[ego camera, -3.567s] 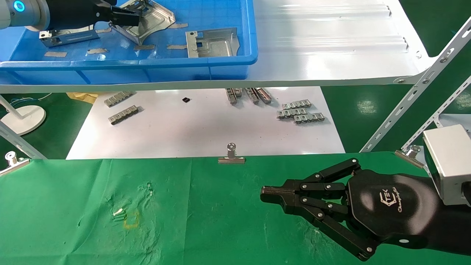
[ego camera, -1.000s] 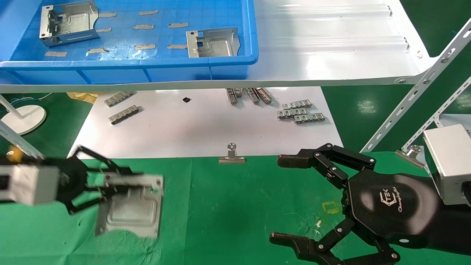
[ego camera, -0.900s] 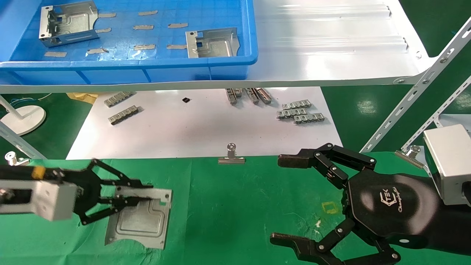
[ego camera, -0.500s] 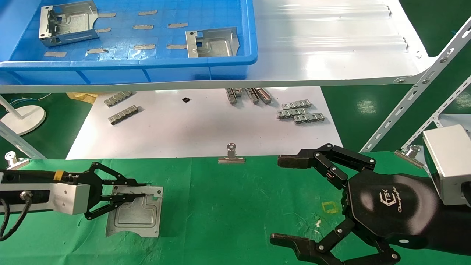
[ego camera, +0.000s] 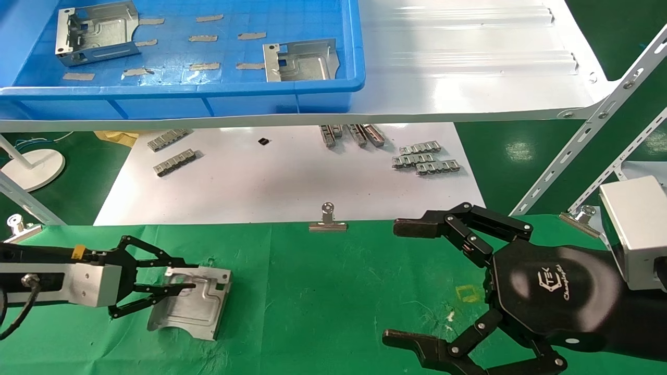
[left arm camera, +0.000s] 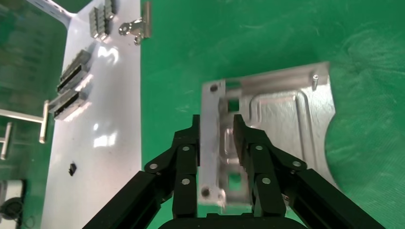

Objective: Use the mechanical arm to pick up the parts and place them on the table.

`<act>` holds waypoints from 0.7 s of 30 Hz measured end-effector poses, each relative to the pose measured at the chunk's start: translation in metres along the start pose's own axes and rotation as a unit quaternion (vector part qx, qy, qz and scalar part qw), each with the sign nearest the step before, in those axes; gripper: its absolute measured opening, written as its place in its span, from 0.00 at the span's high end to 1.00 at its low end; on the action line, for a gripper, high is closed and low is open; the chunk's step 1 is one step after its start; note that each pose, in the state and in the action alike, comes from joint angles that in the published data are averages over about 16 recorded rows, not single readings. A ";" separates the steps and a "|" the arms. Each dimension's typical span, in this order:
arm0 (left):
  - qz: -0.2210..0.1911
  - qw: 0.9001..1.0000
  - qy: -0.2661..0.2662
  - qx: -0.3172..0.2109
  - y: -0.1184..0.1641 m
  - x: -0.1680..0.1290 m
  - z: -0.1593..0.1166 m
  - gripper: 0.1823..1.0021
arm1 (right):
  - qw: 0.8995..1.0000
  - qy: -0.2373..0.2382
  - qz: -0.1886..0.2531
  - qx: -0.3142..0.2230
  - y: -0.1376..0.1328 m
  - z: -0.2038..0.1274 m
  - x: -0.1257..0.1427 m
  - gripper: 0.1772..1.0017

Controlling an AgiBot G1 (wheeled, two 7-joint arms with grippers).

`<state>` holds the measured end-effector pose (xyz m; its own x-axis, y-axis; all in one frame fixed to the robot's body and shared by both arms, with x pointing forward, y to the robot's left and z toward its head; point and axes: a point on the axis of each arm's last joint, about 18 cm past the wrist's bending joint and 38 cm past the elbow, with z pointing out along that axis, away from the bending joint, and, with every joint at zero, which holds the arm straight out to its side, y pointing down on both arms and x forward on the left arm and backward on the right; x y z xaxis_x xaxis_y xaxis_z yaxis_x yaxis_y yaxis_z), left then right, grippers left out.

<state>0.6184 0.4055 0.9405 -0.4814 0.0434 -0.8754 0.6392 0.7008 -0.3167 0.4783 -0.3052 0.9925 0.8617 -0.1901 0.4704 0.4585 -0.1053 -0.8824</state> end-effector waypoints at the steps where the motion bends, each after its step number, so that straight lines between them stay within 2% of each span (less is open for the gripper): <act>1: -0.006 1.000 -0.004 0.001 0.000 -0.001 -0.001 0.83 | 1.000 0.000 0.000 0.000 0.000 0.000 0.000 0.00; 8: -0.082 0.995 -0.045 0.018 -0.001 -0.009 -0.007 0.72 | 1.000 0.000 0.000 0.000 0.000 0.000 0.000 0.00; 15: -0.171 0.980 -0.089 0.049 -0.002 -0.014 -0.014 0.55 | 1.000 0.000 0.000 0.000 0.000 0.000 0.000 0.00; 21: -0.204 0.972 -0.103 0.063 -0.002 -0.014 -0.015 0.38 | 1.000 0.000 0.000 0.000 0.000 0.000 0.000 0.00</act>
<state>0.6149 0.4141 0.9589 -0.5882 -0.3711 -0.7185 0.4949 0.5375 -0.6827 0.4784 -0.3052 0.9924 0.8618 -0.1905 0.4702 0.4583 -0.1052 -0.8826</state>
